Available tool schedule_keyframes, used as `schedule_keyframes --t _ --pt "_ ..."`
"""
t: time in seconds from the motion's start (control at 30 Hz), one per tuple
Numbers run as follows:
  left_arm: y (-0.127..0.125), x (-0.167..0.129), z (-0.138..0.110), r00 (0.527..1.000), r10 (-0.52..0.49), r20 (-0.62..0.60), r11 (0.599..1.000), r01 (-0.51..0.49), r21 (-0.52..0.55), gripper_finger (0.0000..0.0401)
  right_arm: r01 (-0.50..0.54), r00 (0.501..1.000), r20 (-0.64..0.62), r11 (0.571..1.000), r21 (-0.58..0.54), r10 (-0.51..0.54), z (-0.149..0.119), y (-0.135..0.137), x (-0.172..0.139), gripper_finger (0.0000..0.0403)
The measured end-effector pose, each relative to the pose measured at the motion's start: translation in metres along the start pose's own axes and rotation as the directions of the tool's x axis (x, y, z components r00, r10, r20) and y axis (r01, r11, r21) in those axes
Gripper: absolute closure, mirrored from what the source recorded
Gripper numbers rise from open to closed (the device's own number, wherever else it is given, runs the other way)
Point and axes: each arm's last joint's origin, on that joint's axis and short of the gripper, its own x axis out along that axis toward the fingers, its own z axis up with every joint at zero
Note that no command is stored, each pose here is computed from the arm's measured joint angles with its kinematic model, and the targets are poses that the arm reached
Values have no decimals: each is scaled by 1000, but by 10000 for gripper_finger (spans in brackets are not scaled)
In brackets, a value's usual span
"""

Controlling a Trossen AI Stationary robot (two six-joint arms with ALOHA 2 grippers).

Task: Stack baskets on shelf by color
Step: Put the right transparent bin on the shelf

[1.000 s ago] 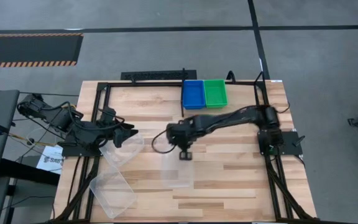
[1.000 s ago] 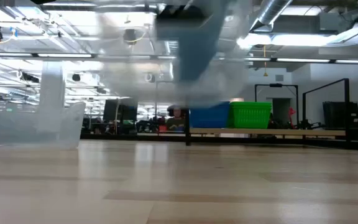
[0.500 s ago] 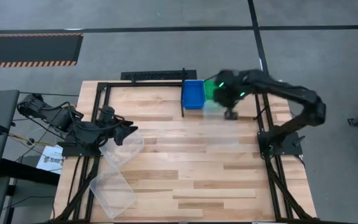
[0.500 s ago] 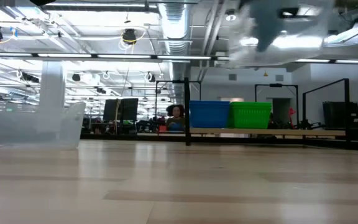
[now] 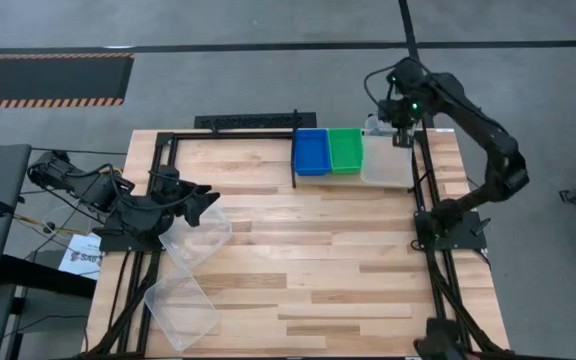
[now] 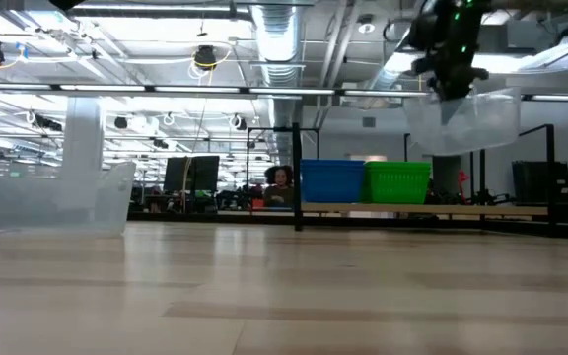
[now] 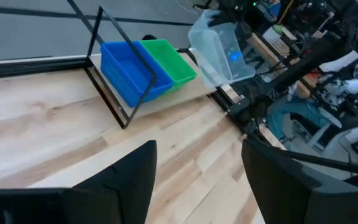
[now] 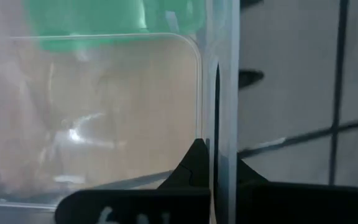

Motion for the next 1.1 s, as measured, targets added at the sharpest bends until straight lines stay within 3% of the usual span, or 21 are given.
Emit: schedule_keyframes --t 0.33,0.47,0.63,0.73,0.8,0.97,1.1 --pt "1 0 0 1000 17 13 1000 -17 -1 177 -58 987 -143 994 92 71 7 -11 40 402" --pt "2 0 0 1000 21 21 1000 -21 -1 177 -43 989 -139 992 118 59 6 -12 36 402" --pt "2 0 1 999 26 32 1000 -26 -2 177 5 995 -95 987 161 11 6 -6 5 403" --pt "2 0 1 999 26 33 1000 -26 -8 177 -5 997 -73 975 222 22 4 6 -14 403" --pt "2 0 1 999 27 34 1000 -27 -10 177 -73 996 -27 966 250 82 4 20 -25 403" --pt "2 0 1 998 33 47 999 -33 -6 177 -213 973 119 965 155 196 16 59 -52 403" --pt "2 0 1 998 37 55 999 -37 11 177 -296 946 158 953 63 283 29 99 -51 403"
